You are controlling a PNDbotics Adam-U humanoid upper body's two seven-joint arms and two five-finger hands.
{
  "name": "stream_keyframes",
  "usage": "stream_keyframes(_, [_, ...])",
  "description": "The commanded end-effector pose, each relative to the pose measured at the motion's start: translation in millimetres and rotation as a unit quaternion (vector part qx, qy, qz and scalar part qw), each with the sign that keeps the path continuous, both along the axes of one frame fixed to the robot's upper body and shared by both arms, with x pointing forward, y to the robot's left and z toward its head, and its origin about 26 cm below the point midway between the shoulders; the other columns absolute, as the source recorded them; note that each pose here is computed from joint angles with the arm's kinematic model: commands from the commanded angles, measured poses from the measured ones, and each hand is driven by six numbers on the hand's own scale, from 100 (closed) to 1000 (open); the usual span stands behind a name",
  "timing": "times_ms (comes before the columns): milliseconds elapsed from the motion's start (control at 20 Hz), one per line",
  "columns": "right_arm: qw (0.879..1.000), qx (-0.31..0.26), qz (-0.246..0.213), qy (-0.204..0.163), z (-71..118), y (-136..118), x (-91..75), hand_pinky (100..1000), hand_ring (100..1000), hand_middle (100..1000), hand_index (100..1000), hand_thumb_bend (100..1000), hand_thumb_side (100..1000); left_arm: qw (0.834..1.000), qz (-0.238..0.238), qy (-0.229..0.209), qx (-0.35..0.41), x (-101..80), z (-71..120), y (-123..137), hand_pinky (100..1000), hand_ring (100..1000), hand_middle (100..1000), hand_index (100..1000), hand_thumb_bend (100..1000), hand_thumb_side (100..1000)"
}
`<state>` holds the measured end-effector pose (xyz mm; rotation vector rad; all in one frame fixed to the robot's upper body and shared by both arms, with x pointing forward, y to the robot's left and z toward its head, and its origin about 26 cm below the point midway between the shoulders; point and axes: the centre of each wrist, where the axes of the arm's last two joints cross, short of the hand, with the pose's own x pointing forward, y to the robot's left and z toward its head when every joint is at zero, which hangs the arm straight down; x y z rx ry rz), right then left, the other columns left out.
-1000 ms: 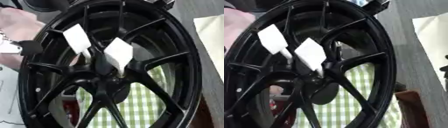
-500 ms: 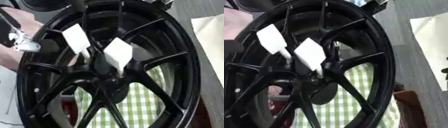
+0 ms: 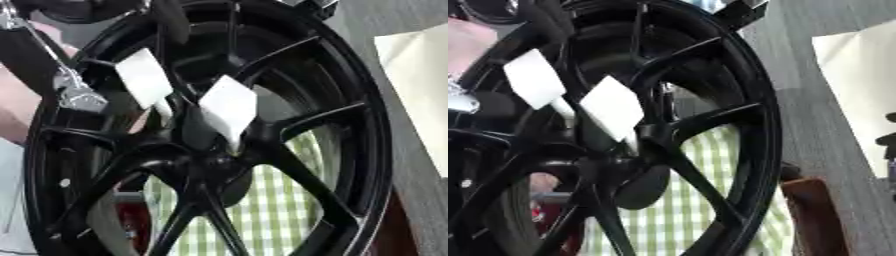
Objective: Pull the pin out of the wheel hub.
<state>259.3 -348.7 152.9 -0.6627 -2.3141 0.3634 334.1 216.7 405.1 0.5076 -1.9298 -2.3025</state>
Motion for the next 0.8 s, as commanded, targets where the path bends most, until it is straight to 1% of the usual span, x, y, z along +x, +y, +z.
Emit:
stream_keyframes(50, [1.0, -0.012, 0.006, -0.009, 8.1, 0, -1.1, 875, 582, 715, 764, 100, 579, 0.992, -0.032, -0.038, 0.113, 0.8, 4.0, 4, 859, 810, 781, 842, 452, 372])
stream_keyframes(400, [1.0, -0.013, 0.007, -0.007, 7.7, 2, -0.5, 875, 581, 715, 764, 100, 580, 0.988, -0.008, -0.051, 0.143, 10.7, -3.5, 7, 847, 813, 787, 842, 509, 411])
stream_keyframes(450, [1.0, -0.013, 0.008, -0.006, 7.5, 2, -0.4, 875, 581, 715, 764, 100, 562, 0.988, -0.006, -0.054, 0.146, 11.8, -3.8, 7, 846, 813, 787, 842, 515, 415])
stream_keyframes(500, [1.0, -0.014, 0.008, -0.006, 7.3, 3, -0.3, 875, 580, 715, 764, 100, 580, 0.987, -0.004, -0.057, 0.149, 12.6, -3.9, 7, 845, 814, 788, 842, 528, 424])
stream_keyframes(550, [1.0, -0.014, 0.009, -0.005, 7.2, 3, -0.2, 876, 580, 715, 764, 100, 580, 0.987, -0.002, -0.06, 0.151, 13.3, -4.0, 7, 845, 815, 788, 842, 535, 428])
stream_keyframes(800, [1.0, -0.014, 0.01, -0.003, 6.9, 4, 0.3, 876, 579, 715, 765, 100, 581, 0.985, 0.004, -0.063, 0.159, 17.9, -6.6, 8, 844, 816, 798, 845, 530, 428])
